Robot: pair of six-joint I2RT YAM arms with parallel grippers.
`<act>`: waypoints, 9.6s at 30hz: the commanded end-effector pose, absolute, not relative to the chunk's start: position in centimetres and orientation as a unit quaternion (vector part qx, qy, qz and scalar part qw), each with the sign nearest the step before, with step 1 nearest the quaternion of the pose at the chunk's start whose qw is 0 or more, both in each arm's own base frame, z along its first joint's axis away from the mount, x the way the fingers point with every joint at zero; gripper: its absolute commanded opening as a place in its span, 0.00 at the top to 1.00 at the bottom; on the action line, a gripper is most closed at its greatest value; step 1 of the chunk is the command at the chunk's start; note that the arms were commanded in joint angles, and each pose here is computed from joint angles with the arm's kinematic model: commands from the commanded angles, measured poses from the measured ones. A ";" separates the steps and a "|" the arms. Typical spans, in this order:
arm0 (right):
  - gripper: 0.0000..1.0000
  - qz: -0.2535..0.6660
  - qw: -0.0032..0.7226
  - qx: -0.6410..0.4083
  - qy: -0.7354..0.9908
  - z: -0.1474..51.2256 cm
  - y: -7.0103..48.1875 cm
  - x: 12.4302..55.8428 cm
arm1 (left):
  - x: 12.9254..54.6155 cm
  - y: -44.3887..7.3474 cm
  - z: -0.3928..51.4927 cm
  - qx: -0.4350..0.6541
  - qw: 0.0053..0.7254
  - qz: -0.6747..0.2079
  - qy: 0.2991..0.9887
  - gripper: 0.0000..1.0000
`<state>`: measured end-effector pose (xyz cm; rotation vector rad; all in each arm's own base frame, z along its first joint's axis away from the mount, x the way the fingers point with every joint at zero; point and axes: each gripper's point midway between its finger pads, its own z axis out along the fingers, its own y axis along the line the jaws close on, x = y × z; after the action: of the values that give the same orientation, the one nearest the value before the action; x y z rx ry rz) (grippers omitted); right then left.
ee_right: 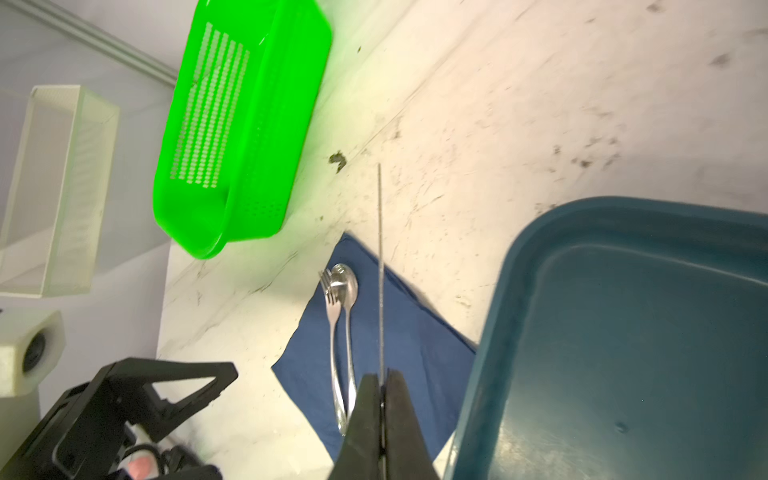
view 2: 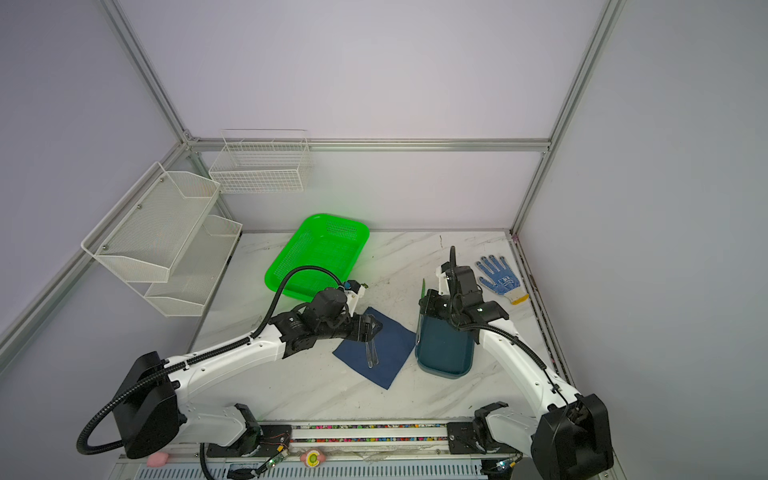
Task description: Place the utensils on the paper napkin and roll it up
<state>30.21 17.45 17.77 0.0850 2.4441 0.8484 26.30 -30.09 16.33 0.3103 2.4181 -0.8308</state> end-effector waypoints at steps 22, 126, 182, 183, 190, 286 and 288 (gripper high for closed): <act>1.00 0.315 0.123 -0.082 0.937 6.6 28.5 31.1 | 26.8 -24.0 16.6 0.025 0.336 -0.270 0.902 0.21; 0.73 0.332 0.113 0.025 0.936 9.9 25.5 14.8 | 21.1 -24.6 9.9 0.030 0.220 -0.285 0.933 0.30; 0.61 0.383 0.098 0.183 0.900 4.4 27.3 13.7 | 20.6 -26.0 9.6 0.065 0.240 -0.321 0.914 0.21; 0.61 0.382 0.097 0.180 0.901 4.4 27.4 13.8 | 20.6 -26.1 9.6 0.069 0.238 -0.324 0.913 0.23; 0.61 0.362 0.080 0.183 0.910 2.8 27.0 13.8 | 19.3 -28.2 10.2 0.105 0.208 -0.370 0.899 0.39; 0.79 0.266 0.136 0.129 0.946 3.1 22.5 21.9 | 21.1 -30.4 5.7 0.116 0.177 -0.290 0.933 0.78; 0.79 0.244 0.123 0.125 0.954 2.1 22.1 21.7 | 21.0 -30.3 5.4 0.115 0.172 -0.288 0.935 0.78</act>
<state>21.70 23.07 2.96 0.3869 2.7320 0.8221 19.59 -28.81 3.32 0.3025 2.7165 -0.7957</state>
